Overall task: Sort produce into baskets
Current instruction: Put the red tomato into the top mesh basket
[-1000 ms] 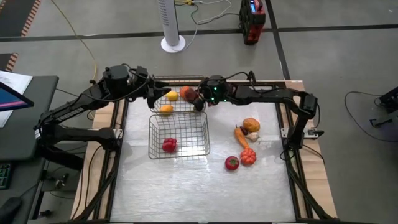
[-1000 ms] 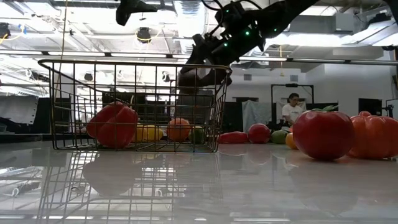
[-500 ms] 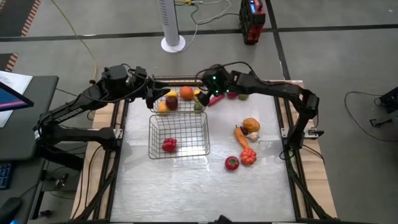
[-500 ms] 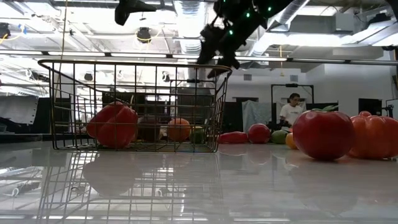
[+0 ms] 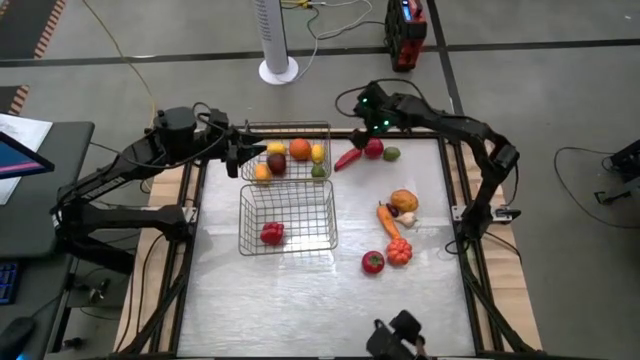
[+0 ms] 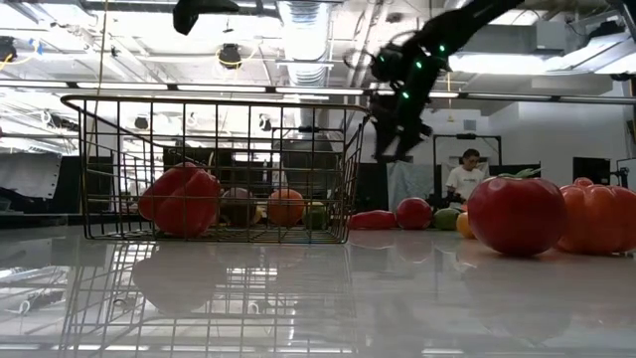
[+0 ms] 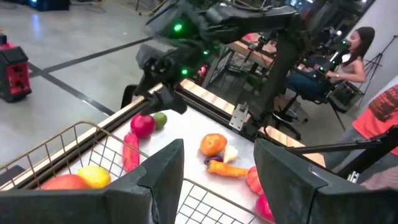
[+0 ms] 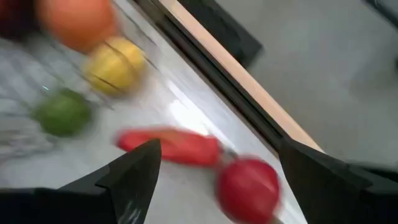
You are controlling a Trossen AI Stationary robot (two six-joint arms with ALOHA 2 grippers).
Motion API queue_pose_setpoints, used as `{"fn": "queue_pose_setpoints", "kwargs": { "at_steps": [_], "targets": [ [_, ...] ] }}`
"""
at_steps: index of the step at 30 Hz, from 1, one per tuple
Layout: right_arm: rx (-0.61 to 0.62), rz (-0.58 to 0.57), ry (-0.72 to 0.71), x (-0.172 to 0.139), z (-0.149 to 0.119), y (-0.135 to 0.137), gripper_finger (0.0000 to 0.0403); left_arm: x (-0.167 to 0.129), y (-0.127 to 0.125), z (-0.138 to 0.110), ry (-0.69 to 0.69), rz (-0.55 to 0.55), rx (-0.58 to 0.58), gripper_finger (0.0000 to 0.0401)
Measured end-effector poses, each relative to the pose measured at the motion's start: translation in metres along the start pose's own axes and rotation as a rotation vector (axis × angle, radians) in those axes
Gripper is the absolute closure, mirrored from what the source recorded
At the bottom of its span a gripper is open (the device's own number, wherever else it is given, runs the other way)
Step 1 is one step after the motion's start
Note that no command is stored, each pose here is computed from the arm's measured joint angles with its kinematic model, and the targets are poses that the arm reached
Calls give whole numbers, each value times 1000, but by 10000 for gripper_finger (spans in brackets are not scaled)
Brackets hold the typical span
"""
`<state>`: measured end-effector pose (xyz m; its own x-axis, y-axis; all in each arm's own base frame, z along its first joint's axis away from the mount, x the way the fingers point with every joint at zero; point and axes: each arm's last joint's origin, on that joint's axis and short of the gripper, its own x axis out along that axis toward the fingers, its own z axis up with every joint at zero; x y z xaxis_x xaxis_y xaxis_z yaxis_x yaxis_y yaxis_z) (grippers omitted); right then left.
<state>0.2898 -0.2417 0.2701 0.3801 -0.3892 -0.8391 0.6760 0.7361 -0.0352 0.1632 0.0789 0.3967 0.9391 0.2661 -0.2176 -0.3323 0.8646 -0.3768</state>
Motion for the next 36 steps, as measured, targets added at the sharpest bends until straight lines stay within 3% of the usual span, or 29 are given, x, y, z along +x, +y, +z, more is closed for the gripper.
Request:
{"fn": "queue_pose_setpoints", "kwargs": {
  "at_steps": [8,14,20,26,36],
  "targets": [
    [-24,-25,78,19,-21,-26,8,-1,1,-3,26,11,10,218],
    [-2,9,141,38,-27,-29,7,1,2,-4,39,29,43,218],
    [12,-10,295,71,-42,-28,4,1,3,-4,38,35,41,218],
    [-12,5,426,88,-57,-20,28,-4,2,-4,39,22,42,218],
    [-53,24,374,69,-45,-2,82,-4,3,-4,37,27,59,218]
  ]
}}
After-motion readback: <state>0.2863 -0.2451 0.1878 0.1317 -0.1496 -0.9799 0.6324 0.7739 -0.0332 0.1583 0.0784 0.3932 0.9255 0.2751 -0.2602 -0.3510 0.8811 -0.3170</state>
